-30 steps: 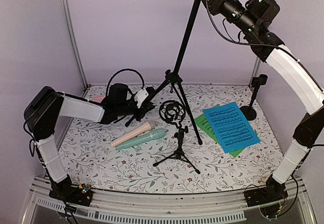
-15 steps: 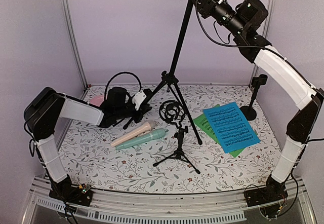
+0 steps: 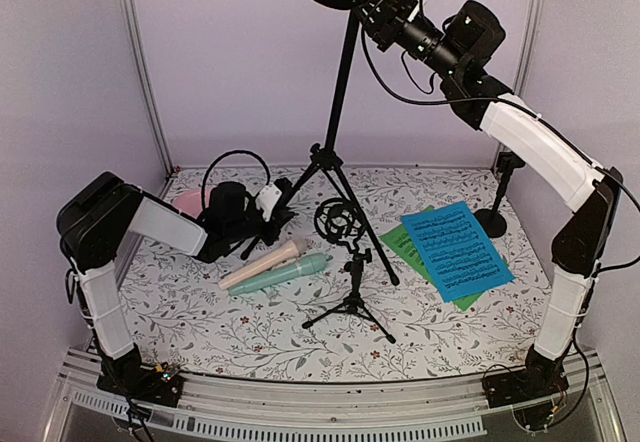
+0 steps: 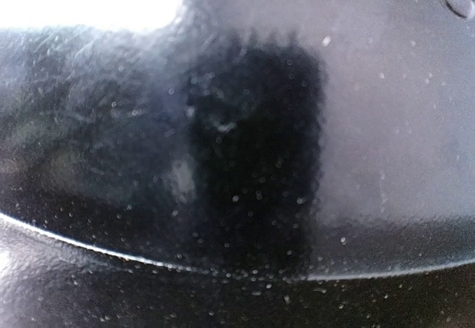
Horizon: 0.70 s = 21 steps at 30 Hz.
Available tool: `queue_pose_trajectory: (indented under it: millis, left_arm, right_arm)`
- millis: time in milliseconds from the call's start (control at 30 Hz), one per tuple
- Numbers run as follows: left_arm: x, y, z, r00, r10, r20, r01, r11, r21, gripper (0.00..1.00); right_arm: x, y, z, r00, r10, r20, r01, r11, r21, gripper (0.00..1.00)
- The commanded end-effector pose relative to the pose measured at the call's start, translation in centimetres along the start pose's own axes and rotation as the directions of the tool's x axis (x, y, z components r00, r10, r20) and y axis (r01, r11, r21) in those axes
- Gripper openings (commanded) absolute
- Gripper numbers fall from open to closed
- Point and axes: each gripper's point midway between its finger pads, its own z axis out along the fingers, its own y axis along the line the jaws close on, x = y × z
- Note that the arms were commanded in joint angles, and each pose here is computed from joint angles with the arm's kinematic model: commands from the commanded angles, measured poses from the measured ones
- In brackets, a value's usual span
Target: Pack up the instrument practice props
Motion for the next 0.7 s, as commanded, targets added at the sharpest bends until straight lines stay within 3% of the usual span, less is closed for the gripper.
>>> queue_pose_trajectory:
  millis: [0, 100, 200, 367, 500, 667]
  left_arm:
    - [-0.5, -4.2, 0.2, 0.987, -0.152, 0.057, 0.141, 0.977, 0.161, 0.18]
    - [-0.7, -4.1, -0.1, 0.987, -0.15, 0.057, 0.139, 0.977, 0.16, 0.4]
    - [-0.2, -3.9, -0.3, 0.989, -0.143, 0.04, 0.136, 0.981, 0.142, 0.47]
    - [0.7, -4.3, -0.6, 0.99, -0.138, 0.019, 0.134, 0.98, 0.149, 0.51]
    - [1.0, -4.1, -0.4, 0.993, -0.116, -0.037, 0.12, 0.984, 0.132, 0.67]
    - [-0.6, -3.7, -1.8, 0.99, -0.141, 0.01, 0.138, 0.982, 0.128, 0.8]
  right_arm:
    - [20.2, -0.1, -2.3, 0.884, 0.104, -0.455, -0.141, 0.989, -0.047, 0.0]
    - [23.2, -0.4, -2.8, 0.851, 0.144, -0.505, -0.173, 0.985, -0.01, 0.0]
    - [25.7, -0.5, -3.5, 0.826, 0.152, -0.542, -0.172, 0.985, 0.014, 0.0]
    - [28.3, -0.6, -4.2, 0.803, 0.169, -0.572, -0.182, 0.983, 0.035, 0.0]
    - [29.1, -0.8, -4.3, 0.785, 0.168, -0.596, -0.167, 0.984, 0.057, 0.0]
    - [30.3, -0.8, -4.9, 0.77, 0.166, -0.617, -0.155, 0.985, 0.072, 0.0]
